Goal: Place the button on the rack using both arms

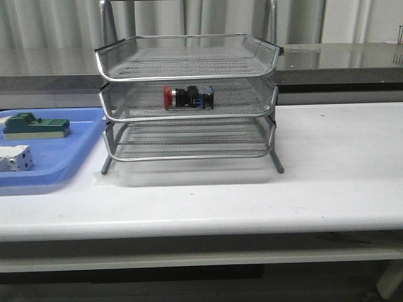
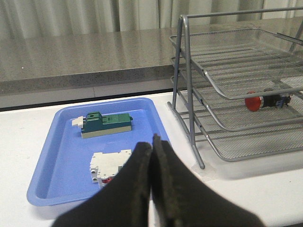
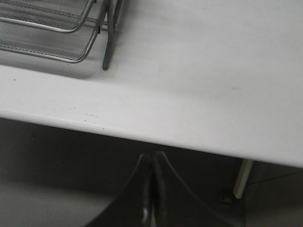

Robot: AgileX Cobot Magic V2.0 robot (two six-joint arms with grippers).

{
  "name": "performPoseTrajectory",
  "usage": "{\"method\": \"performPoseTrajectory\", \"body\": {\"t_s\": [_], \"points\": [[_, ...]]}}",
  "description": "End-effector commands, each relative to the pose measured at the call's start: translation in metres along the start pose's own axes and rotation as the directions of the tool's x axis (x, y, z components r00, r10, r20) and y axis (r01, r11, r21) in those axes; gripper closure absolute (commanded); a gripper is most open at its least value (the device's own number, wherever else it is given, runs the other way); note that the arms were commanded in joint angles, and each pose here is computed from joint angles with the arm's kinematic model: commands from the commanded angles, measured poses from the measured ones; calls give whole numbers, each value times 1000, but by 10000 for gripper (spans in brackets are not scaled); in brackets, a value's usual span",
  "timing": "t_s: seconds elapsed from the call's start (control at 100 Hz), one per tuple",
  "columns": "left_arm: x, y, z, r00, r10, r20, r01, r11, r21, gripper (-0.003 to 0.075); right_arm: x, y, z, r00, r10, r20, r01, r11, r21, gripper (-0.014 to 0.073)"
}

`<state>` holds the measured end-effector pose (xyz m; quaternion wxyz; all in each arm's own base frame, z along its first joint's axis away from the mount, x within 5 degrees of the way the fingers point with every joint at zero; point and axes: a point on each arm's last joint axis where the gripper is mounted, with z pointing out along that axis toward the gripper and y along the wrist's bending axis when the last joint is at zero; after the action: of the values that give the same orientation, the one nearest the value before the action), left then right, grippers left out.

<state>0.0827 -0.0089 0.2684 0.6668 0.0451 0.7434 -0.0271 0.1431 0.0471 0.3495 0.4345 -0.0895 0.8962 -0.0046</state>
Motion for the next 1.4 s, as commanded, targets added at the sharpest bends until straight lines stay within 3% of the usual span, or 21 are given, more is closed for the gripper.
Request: {"method": "performPoseTrajectory", "body": {"t_s": [0.0,0.44,1.11,1.39], "points": [[-15,3,-1,996,-20,90,23,999,-34,741,-1,-10,-22,994,17,106,-18,1000,14,664],[-15,3,-1,996,-20,90,23,999,-34,741,32,-38,-74,977,95,189,-103,994,31,664],[-15,3,-1,996,-20,90,23,999,-34,741,32,-38,-75,974,96,203,-103,994,25,664],[-15,3,-1,996,-20,90,23,999,-34,741,42,-35,-67,946,89,311,-95,995,4,664]]}}
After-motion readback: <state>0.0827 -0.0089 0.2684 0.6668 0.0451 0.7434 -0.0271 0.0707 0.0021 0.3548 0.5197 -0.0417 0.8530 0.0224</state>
